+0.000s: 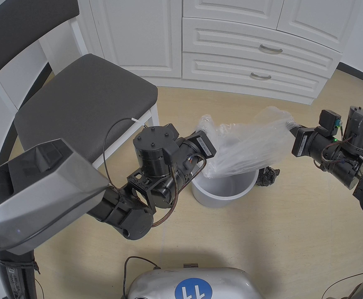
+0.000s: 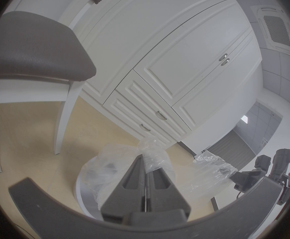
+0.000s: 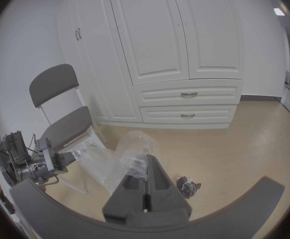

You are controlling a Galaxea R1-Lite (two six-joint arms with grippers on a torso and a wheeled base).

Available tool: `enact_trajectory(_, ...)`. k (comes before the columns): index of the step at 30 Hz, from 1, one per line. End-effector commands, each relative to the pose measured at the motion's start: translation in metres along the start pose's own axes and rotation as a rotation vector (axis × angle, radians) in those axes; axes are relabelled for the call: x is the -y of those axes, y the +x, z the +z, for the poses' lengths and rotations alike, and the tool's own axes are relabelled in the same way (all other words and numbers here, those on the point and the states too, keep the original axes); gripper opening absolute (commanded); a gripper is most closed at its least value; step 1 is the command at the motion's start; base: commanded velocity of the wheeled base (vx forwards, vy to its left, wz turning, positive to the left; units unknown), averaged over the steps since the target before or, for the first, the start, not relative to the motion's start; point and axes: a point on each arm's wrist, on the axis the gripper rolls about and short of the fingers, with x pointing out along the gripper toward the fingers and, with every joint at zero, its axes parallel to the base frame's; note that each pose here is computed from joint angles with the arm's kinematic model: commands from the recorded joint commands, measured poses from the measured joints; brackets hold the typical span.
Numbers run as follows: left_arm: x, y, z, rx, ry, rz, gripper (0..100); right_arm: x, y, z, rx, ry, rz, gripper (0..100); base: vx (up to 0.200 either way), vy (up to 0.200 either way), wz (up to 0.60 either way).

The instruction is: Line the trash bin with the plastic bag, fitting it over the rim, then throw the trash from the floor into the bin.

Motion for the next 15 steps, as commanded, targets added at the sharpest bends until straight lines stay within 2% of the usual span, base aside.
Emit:
enact_trajectory(1,-0.009,0.006,-0.017,-0.022,0.004,0.025,0,0.007,0.017,-0.02,-0.066,-0.005,-0.023,0,0.0,0.0,0.0)
enact_trajectory(3,-0.011,0.007,-0.019,-0.026,0.005,0.028,0,0.007,0.017,-0.021,-0.067,-0.005,-0.025,0,0.0,0.0,0.0)
enact_trajectory(6,-0.019,0.013,-0.04,-0.056,-0.007,0.041,0,0.011,0.022,-0.025,-0.081,-0.007,-0.034,0,0.0,0.0,0.0)
enact_trajectory(15,-0.029,0.021,-0.062,-0.07,-0.013,0.071,0,0.026,0.03,-0.035,-0.118,-0.016,-0.033,0,0.0,0.0,0.0)
